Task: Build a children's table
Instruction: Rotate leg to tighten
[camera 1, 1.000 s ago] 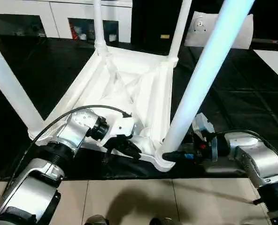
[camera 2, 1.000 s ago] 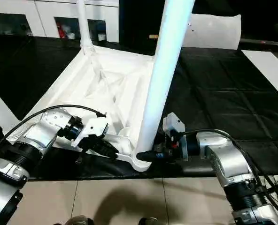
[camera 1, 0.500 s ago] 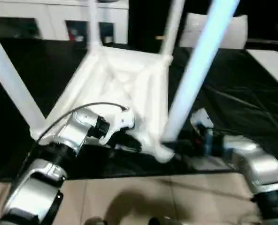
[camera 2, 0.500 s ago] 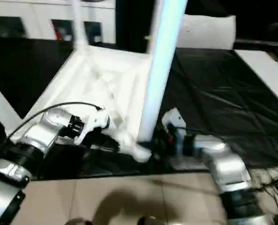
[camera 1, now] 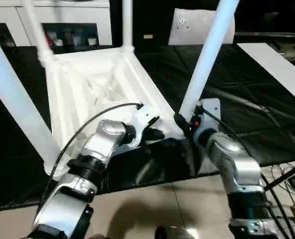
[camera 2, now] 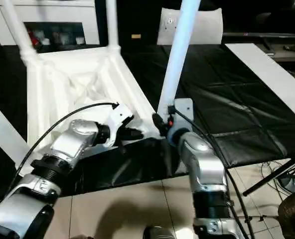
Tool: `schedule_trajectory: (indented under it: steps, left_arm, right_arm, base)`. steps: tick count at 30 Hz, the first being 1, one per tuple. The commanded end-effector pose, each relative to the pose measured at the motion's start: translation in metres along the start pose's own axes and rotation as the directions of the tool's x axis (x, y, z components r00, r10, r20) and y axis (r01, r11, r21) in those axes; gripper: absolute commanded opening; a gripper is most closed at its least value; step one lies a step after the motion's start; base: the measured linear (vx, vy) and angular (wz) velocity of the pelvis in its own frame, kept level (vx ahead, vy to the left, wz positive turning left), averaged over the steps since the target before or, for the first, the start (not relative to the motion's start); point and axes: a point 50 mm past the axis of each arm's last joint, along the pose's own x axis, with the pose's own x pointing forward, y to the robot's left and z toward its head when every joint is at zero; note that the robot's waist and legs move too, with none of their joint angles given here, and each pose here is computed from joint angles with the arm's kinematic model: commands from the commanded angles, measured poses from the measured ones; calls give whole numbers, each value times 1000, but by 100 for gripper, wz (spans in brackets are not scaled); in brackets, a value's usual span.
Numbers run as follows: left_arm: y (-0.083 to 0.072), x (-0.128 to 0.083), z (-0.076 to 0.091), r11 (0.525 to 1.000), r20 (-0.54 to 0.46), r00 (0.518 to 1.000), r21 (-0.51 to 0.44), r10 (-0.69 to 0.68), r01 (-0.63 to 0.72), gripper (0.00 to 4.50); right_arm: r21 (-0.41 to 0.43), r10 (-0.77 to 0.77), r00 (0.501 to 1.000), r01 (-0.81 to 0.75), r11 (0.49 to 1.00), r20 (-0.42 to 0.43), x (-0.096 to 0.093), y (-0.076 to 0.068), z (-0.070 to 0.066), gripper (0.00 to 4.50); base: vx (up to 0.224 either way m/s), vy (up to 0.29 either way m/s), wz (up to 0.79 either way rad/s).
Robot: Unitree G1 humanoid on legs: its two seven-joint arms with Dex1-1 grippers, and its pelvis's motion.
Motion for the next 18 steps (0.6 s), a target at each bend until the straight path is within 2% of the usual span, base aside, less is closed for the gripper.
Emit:
schedule_trajectory:
  steps: [1, 2, 5, 7, 8, 9, 11, 14, 16, 17, 18]
  left_arm:
    - [-14, 12, 23, 997, 96, 994, 63, -43, 37, 0]
    - [-12, 7, 18, 995, 84, 994, 84, -64, 57, 0]
    - [-11, 3, 15, 993, 75, 994, 96, -77, 70, 0]
    - [-9, -3, 10, 986, 67, 992, 130, -111, 101, 0]
    - [-6, -10, 4, 976, 47, 987, 164, -154, 144, 0]
    - [-6, -10, 4, 976, 47, 987, 164, -154, 144, 0]
    - [-3, -21, -3, 952, 13, 974, 216, -226, 218, 0]
    - [0, -30, -9, 921, -38, 956, 260, -292, 292, 0]
    - [1, -33, -11, 910, -57, 949, 271, -309, 313, 0]
    - [3, -39, -13, 884, -97, 927, 281, -361, 374, 0]
    - [4, -40, -13, 879, -105, 923, 282, -370, 384, 0]
  right_arm:
    - [33, 293, 956, -292, 956, -19, 7, 57, -8, 308]
    - [8, 295, 955, -295, 955, -3, 3, 49, -8, 315]
    - [-11, 297, 955, -297, 955, 7, 0, 44, -7, 346]
    - [-37, 314, 949, -313, 949, 14, -6, 35, -6, 362]
    - [-75, 344, 939, -342, 937, 13, -13, 24, -5, 371]
    - [-75, 344, 939, -342, 937, 13, -13, 24, -5, 381]
    - [-147, 401, 916, -399, 905, -18, -24, 6, -4, 408]
    - [-199, 455, 889, -457, 867, -57, -33, -8, -2, 427]
    - [-208, 471, 880, -474, 856, -69, -36, -12, -1, 445]
    - [-239, 520, 846, -532, 812, -115, -41, -23, 2, 445]
    - [-244, 529, 840, -542, 804, -125, -42, -25, 2, 445]
  base:
    - [0, 0, 0]
    - [0, 0, 0]
    - [17, -8, 2]
    - [0, 0, 0]
    - [0, 0, 0]
    - [0, 0, 0]
    - [0, 0, 0]
    - [0, 0, 0]
    - [0, 0, 0]
    - [0, 0, 0]
    - [0, 0, 0]
